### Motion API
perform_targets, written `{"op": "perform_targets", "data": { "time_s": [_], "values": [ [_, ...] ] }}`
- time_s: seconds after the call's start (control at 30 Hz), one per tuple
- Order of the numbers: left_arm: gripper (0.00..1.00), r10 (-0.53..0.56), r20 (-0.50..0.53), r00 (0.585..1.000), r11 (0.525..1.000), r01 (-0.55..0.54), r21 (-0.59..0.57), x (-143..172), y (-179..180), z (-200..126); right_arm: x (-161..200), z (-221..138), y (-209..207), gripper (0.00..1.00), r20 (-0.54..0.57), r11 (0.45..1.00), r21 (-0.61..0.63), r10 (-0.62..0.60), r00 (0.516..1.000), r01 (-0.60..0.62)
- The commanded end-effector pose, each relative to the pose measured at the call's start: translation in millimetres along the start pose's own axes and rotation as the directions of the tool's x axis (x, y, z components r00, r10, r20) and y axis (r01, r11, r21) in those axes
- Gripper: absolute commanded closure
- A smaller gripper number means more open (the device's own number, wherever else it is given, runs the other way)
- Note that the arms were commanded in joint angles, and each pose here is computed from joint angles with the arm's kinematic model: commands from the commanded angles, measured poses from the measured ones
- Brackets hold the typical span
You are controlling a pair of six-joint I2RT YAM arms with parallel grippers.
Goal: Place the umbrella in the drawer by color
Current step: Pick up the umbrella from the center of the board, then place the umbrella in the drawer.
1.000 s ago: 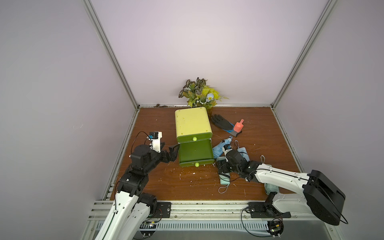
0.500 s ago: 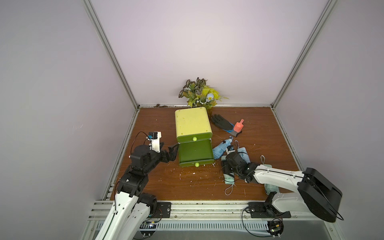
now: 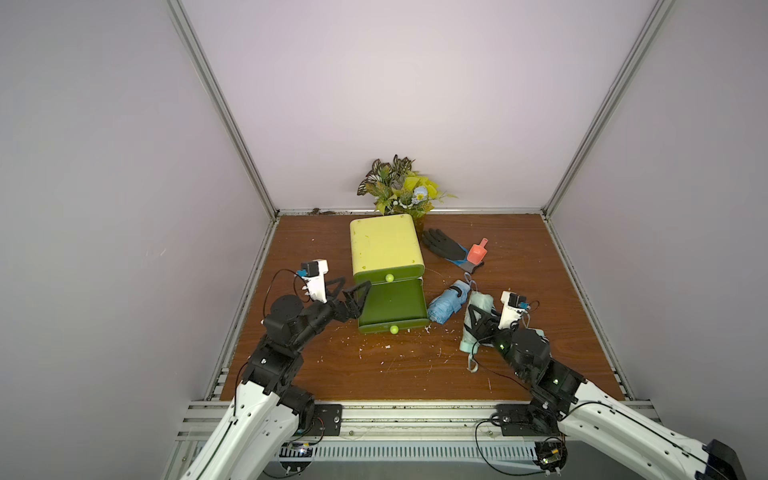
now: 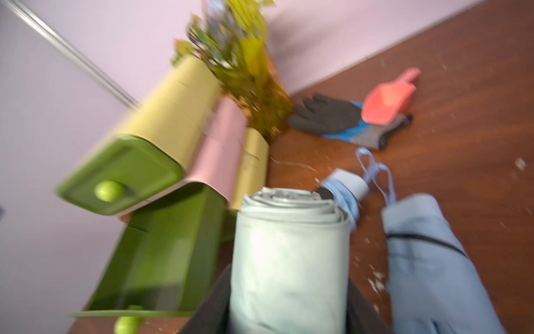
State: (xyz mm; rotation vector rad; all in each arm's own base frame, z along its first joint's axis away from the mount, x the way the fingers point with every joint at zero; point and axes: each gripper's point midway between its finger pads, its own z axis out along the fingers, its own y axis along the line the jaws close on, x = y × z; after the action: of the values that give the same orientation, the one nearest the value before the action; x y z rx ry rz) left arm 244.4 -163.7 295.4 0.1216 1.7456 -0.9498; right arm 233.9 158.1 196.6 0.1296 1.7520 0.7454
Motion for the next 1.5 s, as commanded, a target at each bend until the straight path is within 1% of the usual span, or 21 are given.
{"op": "perform_targets", "data": {
  "time_s": [0.0, 0.13, 0.2, 0.3, 0.43, 0.53, 0.73, 0.9, 1.0, 1.23, 1.47],
  "values": [
    [0.00, 0.012, 0.096, 0.995, 0.996, -0.020, 0.083, -40.7, -46.8, 13.0, -72.7, -14.5, 73.7, 0.47, 0.235, 0.957, -0.267, -0.048, 0.971, 0.112],
    [0.00, 0.022, 0.037, 0.999, 0.992, -0.027, 0.127, -41.9, -76.4, 37.9, -88.3, -15.6, 114.6, 0.47, 0.301, 0.892, -0.379, -0.134, 0.944, 0.247],
    [0.00, 0.000, 0.019, 1.000, 0.988, -0.003, 0.151, -42.2, -85.6, 47.6, -90.7, -17.1, 136.1, 0.47, 0.334, 0.839, -0.444, -0.171, 0.927, 0.315],
    [0.00, -0.035, -0.007, 0.999, 0.972, 0.036, 0.234, -40.0, -104.5, 56.8, -90.4, -13.9, 154.5, 0.47, 0.376, 0.781, -0.481, -0.226, 0.899, 0.397],
    [0.00, -0.046, -0.053, 0.998, 0.957, 0.059, 0.282, -27.2, -122.9, 66.8, -94.4, -6.9, 156.0, 0.47, 0.439, 0.775, -0.437, -0.261, 0.860, 0.458],
    [0.00, -0.038, -0.086, 0.996, 0.952, 0.063, 0.301, -15.7, -132.4, 72.9, -95.3, -5.1, 160.5, 0.47, 0.453, 0.762, -0.438, -0.271, 0.849, 0.477],
    [0.03, -0.044, -0.150, 0.988, 0.938, 0.093, 0.333, 0.9, -137.5, 81.8, -94.5, -12.6, 169.3, 0.46, 0.476, 0.730, -0.501, -0.216, 0.852, 0.465],
    [0.06, -0.020, -0.210, 0.977, 0.917, 0.102, 0.385, 12.7, -147.3, 86.2, -85.8, -6.5, 176.7, 0.46, 0.443, 0.706, -0.533, -0.236, 0.865, 0.466],
    [0.08, 0.003, -0.231, 0.973, 0.923, 0.087, 0.376, 16.1, -146.8, 88.1, -83.4, -6.1, 178.5, 0.46, 0.439, 0.699, -0.543, -0.237, 0.867, 0.466],
    [0.19, 0.032, -0.259, 0.965, 0.926, 0.068, 0.370, 24.7, -144.2, 87.4, -80.6, -0.1, 177.1, 0.46, 0.422, 0.707, -0.529, -0.260, 0.869, 0.469],
    [0.21, 0.069, -0.325, 0.943, 0.944, 0.043, 0.327, 41.8, -134.3, 94.0, -75.2, 6.5, 182.8, 0.46, 0.383, 0.699, -0.552, -0.272, 0.883, 0.455]
  ]
}}
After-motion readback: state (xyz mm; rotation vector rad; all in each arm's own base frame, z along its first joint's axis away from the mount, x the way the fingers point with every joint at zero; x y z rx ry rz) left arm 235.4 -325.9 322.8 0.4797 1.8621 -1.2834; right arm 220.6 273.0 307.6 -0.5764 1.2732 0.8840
